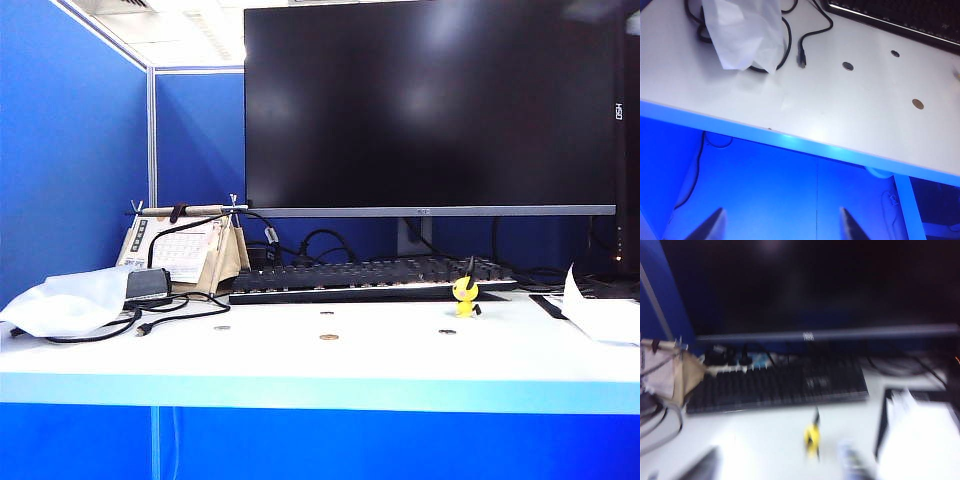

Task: Pick up the doll and place it on the similarly colored coin.

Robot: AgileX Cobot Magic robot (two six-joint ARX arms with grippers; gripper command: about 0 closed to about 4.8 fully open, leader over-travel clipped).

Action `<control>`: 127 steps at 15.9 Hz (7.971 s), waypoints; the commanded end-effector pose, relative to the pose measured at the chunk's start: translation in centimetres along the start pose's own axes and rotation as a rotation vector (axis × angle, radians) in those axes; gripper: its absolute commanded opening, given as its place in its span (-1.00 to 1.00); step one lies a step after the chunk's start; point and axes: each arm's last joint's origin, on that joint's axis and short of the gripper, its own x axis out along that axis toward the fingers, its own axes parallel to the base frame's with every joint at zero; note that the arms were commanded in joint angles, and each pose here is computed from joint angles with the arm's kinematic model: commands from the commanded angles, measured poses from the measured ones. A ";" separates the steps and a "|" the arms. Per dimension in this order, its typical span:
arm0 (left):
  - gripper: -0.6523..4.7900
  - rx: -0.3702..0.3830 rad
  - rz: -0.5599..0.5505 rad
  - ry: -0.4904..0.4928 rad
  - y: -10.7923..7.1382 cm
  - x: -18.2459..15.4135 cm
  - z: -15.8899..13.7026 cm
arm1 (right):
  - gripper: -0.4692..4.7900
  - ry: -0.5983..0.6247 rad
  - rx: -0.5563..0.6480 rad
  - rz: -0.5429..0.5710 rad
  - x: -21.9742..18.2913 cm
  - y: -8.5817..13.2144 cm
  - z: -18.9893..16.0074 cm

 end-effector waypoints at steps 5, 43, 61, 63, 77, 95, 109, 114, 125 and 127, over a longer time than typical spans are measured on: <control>0.33 0.004 0.004 -0.001 0.0 0.0 -0.1 | 0.78 -0.070 -0.031 -0.094 10.5 5.6 -1.6; 0.33 0.004 0.004 -0.001 0.0 0.0 -0.1 | 0.85 0.313 -0.055 -0.198 24.0 -1.9 -16.3; 0.33 0.004 0.007 -0.003 0.0 0.0 -0.1 | 0.77 0.365 -0.050 -0.137 24.0 -1.7 -16.8; 0.33 -0.005 0.003 -0.009 0.0 0.0 0.0 | 0.77 0.362 -0.050 -0.137 24.0 -1.7 -16.8; 0.18 0.430 -0.470 -0.127 -4.2 -3.3 7.4 | 0.77 0.348 -0.056 -0.137 24.1 -1.7 -16.6; 0.18 0.542 -0.246 0.185 -10.7 5.3 11.0 | 0.39 0.315 -0.052 -0.166 25.5 -2.3 -17.2; 0.18 0.474 -0.345 0.159 -10.7 3.8 11.7 | -0.31 0.351 -0.053 -0.159 25.5 -2.5 -17.5; 0.18 0.481 -0.345 0.157 -10.7 3.8 11.7 | -0.31 0.337 -0.041 -0.108 25.6 -2.3 -16.9; 0.18 0.532 -0.363 0.075 -11.0 3.8 12.3 | -0.31 0.302 -0.013 0.038 24.3 -1.1 -11.1; 0.18 0.531 -0.363 0.071 -11.0 3.8 12.4 | -0.31 0.334 -0.010 0.095 24.0 -0.3 -10.9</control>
